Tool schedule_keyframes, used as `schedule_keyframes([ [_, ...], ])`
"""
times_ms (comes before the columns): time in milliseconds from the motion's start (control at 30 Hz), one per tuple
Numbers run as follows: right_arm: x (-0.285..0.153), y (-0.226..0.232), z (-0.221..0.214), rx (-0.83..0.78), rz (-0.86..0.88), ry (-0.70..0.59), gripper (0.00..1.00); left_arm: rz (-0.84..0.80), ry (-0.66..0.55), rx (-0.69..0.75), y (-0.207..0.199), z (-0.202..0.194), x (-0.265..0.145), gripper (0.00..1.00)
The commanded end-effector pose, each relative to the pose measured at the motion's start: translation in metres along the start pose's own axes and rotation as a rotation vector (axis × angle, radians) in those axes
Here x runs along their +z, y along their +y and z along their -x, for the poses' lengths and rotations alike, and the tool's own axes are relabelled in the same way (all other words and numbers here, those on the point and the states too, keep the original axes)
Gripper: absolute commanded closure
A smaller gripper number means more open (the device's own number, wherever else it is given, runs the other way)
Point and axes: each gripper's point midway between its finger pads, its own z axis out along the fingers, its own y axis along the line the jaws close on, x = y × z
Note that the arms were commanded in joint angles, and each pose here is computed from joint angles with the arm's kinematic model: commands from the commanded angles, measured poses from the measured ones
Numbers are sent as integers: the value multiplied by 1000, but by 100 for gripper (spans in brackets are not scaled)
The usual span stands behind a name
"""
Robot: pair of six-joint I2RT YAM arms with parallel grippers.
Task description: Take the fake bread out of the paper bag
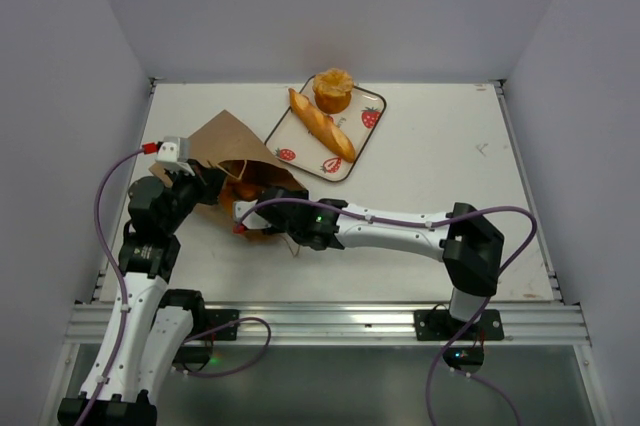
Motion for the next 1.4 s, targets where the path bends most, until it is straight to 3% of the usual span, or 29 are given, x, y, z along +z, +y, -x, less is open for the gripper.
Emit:
schedule_keyframes([
  [0,-16,-13,16,26,3,-49,53,-43,-64,13,-14,28,-5,100],
  [300,-33,-19,18,57,10,-83,53,-42,-44,10,-11,19,-2,100],
  [1067,33,-12,12,-34,-139,70,56,-115,-60,-36,-31,30,-11,100],
  [1200,31,-17,12,-26,-166,67,67,-118,-65,-35,-32,31,-12,100],
  [1367,19,-19,10,-20,-158,40,91,-105,-57,-30,-28,27,-10,100],
])
